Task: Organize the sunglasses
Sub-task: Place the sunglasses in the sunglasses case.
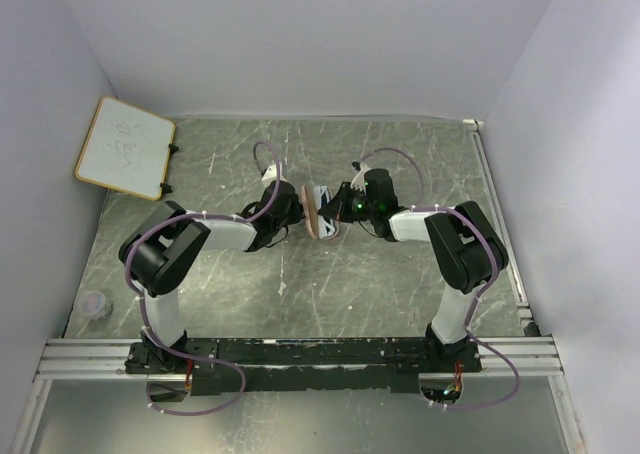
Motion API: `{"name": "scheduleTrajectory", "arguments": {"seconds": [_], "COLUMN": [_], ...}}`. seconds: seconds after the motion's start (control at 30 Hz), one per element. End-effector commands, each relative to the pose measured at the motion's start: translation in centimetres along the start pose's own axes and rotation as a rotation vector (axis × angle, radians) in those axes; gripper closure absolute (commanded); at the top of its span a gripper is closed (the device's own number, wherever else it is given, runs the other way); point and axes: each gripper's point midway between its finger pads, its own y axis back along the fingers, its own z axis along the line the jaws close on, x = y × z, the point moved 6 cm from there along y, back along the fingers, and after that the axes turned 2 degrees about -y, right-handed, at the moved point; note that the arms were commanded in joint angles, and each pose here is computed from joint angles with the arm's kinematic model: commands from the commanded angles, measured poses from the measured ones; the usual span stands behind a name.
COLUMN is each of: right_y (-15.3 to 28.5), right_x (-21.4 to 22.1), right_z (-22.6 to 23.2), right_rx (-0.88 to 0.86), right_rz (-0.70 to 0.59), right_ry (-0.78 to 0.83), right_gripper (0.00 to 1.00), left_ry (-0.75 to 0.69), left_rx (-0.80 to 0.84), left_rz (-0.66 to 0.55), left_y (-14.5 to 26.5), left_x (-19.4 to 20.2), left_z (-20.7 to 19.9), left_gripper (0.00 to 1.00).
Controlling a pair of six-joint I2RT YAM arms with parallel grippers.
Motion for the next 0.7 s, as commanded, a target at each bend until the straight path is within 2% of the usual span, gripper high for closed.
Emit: {"name": "scheduleTrajectory", "arguments": {"seconds": [0.0,0.67], "right_y": [-0.17,-1.04], "right_x": [-0.84,-1.14], "right_z": [0.01,-0.93], "right_rx": [-0.013,0.003], "right_rz": [-0.017,0.038], "right_ry": [0.025,0.03], "right_gripper": [1.0,1.0], "left_ry": [-0.008,-0.017], "left_rx": [0.023,0.028], "left_rz": [-0.033,-0.029], "left_y": [-0.3,-0.3], "left_x": [-0.71,-0.55], "left_z": [-1.03,-1.21], "left_gripper": [0.89,0.89]}}
